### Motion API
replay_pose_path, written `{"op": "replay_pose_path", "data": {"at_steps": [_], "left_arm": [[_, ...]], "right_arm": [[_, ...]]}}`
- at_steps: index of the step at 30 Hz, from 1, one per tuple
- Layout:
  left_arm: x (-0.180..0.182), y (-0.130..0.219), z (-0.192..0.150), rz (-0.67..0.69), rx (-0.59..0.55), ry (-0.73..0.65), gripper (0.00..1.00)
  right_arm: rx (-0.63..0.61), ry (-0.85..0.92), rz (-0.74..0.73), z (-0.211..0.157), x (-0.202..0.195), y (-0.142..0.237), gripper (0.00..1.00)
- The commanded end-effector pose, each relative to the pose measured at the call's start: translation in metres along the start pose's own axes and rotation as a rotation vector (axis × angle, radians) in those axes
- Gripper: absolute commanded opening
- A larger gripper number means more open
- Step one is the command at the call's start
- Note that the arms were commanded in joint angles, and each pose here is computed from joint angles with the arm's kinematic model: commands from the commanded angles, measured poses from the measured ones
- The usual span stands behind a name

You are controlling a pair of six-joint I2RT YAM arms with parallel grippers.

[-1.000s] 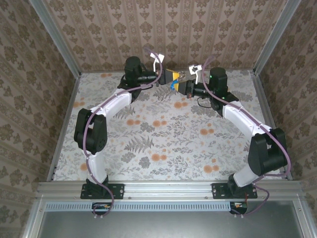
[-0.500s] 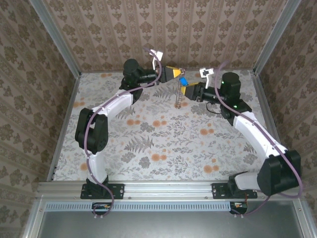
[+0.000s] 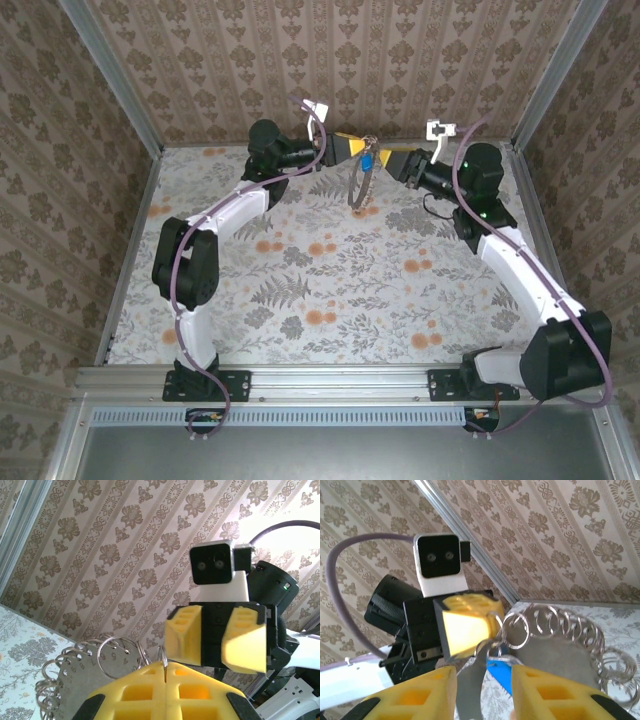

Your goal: Put the keys on the keyring

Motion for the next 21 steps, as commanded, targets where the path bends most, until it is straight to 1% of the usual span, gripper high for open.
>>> {"op": "replay_pose_path", "data": {"at_steps": [1,10,12,21], "left_arm": [[-0.015,-0.004,0.014,-0.038,-0.023,-0.063,0.00],[-0.015,-0.006,0.014,-0.041,-0.021,-0.063,0.00],[-0.015,-0.006,0.014,-0.041,-0.021,-0.063,0.00],[-0.017,-0.006,0.014,-0.044,-0.020,-0.065,0.00]], "right_arm": [[-0.075,-0.010,0.067,0.019,0.012,-0.009,0.34],[-0.072,-0.020,0.106,0.018,0.018,-0.022,0.34],[-0.055,-0.037,0.097,0.013,0.010,-0.029,0.34],[-0.046,-0.051,0.092,0.009,0.003,-0.037,0.34]]}}
Point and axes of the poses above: each hand's point on the last joint's axis, 136 mm out from that joint toward the fingers, its own y axis back along the fingers, its own x axis along the line the jaws close on, z = x × y, the point moved 7 cm from there along y, back along the fingers, and after that the axes turned 1 degree about y, right-handed, at the moved point
